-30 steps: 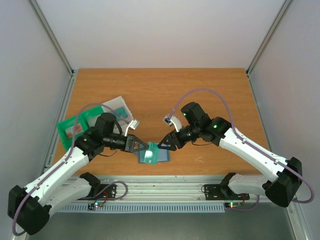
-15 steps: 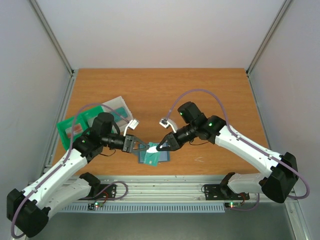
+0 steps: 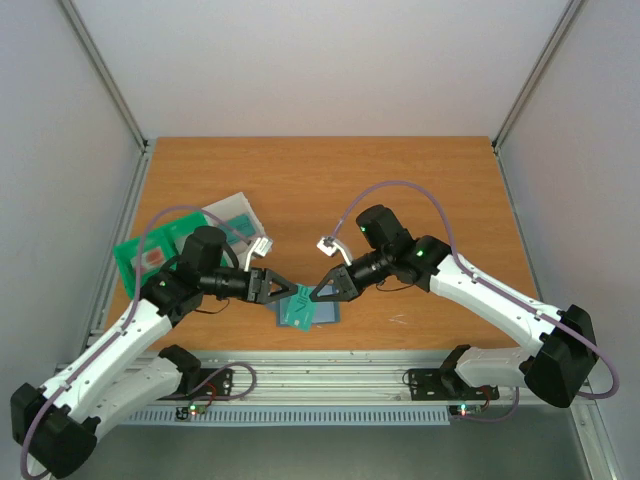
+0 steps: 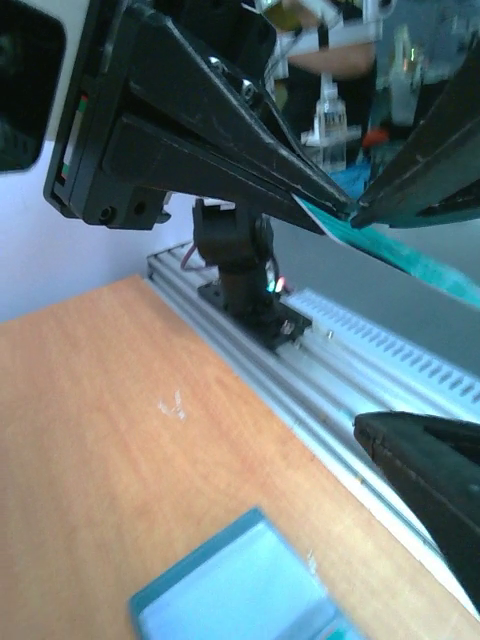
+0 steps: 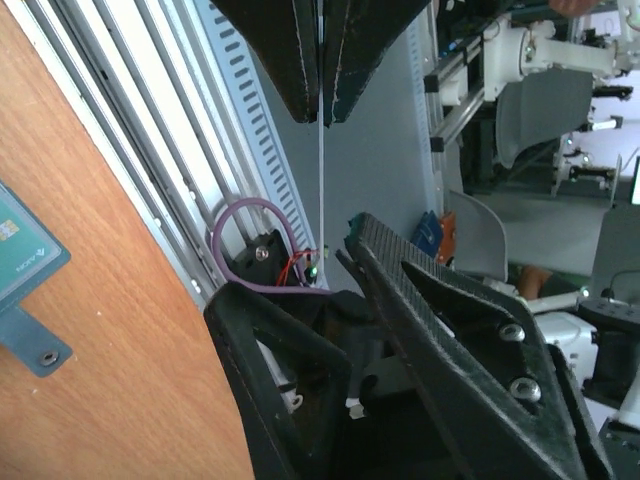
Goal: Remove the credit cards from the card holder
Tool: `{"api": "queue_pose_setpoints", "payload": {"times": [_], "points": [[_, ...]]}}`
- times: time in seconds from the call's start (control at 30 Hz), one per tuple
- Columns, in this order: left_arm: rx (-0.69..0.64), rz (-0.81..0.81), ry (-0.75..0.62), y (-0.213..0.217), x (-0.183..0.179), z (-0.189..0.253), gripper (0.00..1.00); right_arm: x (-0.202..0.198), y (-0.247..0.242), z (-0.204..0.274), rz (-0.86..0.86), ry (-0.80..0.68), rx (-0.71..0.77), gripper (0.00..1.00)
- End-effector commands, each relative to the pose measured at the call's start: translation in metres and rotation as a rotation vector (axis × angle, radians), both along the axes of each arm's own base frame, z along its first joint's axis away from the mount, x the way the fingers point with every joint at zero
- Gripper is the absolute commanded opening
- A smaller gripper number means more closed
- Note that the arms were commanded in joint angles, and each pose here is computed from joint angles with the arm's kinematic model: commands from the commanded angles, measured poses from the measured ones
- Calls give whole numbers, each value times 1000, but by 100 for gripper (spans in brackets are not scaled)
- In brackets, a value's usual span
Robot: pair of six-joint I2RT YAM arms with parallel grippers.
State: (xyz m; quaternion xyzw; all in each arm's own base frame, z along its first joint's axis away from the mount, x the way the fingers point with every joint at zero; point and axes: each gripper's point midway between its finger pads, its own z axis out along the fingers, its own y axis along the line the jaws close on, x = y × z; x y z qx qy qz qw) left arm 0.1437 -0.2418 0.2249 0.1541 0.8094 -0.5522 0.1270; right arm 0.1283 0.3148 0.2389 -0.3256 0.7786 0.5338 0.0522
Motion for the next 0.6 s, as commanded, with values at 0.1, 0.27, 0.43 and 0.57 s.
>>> {"api": "queue_pose_setpoints", "payload": {"times": [0.1,0.27,0.43,0.57], "points": [[23,214,-149,18,26,35,68,13,7,22,-104,11,68,1],[2,318,-176,29,31,49,98,36,13,30,-238,23,71,1],[-28,381,-185,36,33,59,99,61,15,37,-379,14,90,1],[-36,490,-178,49,39,57,97,80,14,40,-498,28,109,1]]}}
